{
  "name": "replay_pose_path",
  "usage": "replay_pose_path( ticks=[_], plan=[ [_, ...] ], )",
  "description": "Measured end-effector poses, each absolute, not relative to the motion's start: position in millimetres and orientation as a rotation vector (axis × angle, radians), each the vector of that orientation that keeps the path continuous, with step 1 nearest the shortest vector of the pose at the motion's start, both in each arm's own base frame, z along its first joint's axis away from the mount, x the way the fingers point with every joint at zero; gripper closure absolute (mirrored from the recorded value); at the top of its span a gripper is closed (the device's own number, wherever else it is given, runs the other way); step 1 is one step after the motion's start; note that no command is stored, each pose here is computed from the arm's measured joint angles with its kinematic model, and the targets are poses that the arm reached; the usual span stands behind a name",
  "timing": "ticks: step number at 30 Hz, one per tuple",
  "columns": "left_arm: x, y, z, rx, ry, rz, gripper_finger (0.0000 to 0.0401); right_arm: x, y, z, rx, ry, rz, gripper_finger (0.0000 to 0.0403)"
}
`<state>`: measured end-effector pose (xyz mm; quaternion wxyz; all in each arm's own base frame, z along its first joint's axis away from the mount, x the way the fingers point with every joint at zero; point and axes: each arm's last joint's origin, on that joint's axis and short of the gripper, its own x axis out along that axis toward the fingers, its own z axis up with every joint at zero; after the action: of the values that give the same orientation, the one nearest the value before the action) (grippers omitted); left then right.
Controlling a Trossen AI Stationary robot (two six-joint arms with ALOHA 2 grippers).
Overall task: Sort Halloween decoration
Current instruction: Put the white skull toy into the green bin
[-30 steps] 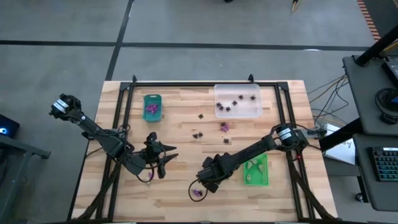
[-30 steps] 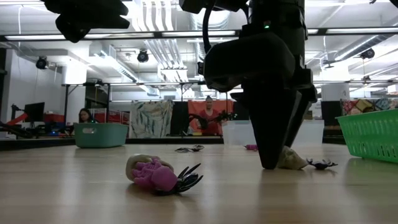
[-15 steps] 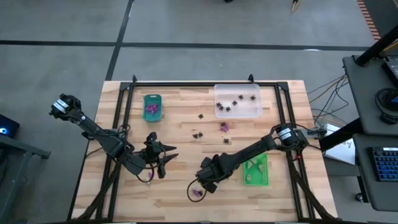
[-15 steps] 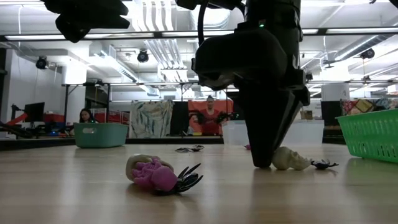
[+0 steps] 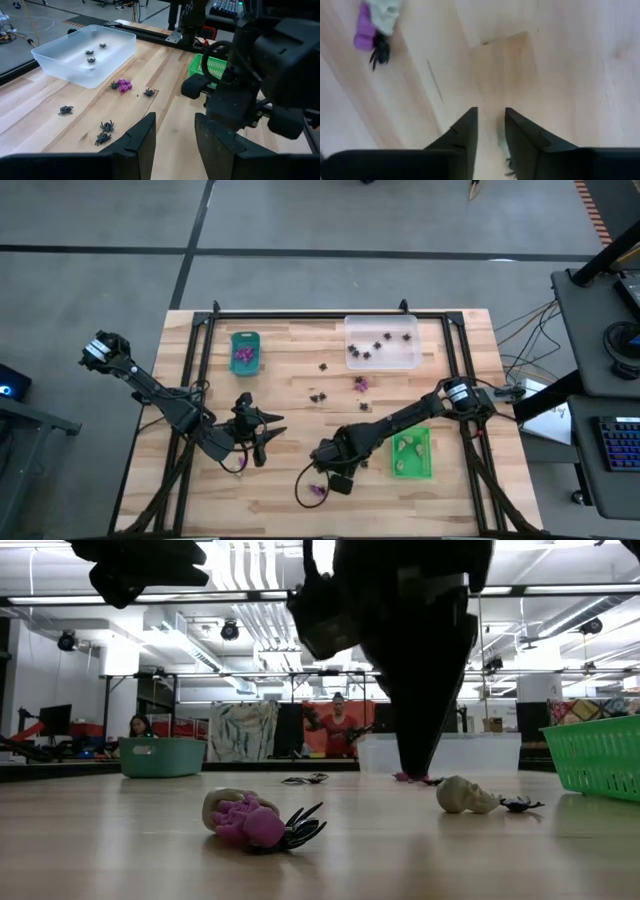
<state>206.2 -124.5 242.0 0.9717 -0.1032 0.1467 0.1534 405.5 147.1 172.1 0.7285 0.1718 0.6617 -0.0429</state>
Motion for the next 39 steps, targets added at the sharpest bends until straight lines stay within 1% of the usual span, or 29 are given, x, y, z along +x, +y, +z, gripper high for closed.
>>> replay_pose_path(
  ticks=[3, 6, 11, 25, 32, 35, 39],
  plan=[
    [206, -125, 242, -0.2, 0.297, 0.308, 0.0282, 403, 147, 177, 0.316, 1.49, -0.073, 0.0279],
    [206, -125, 242, -0.188, 0.299, 0.306, 0.0282, 399, 145, 177, 0.265, 1.523, -0.057, 0.026],
    [206, -125, 242, -0.186, 0.299, 0.306, 0.0282, 394, 146, 171, 0.225, 1.566, -0.044, 0.0252],
    [206, -124, 242, -0.186, 0.298, 0.31, 0.0282, 394, 151, 158, 0.219, 1.532, -0.015, 0.0252],
    [206, -124, 242, -0.186, 0.298, 0.31, 0.0282, 396, 152, 141, 0.194, 1.57, -0.019, 0.0255],
    [206, -124, 242, -0.184, 0.295, 0.315, 0.0282, 396, 152, 137, 0.192, 1.579, -0.02, 0.0266],
    [206, -124, 242, -0.183, 0.292, 0.323, 0.0282, 397, 153, 137, 0.195, 1.576, -0.016, 0.0298]
  ],
)
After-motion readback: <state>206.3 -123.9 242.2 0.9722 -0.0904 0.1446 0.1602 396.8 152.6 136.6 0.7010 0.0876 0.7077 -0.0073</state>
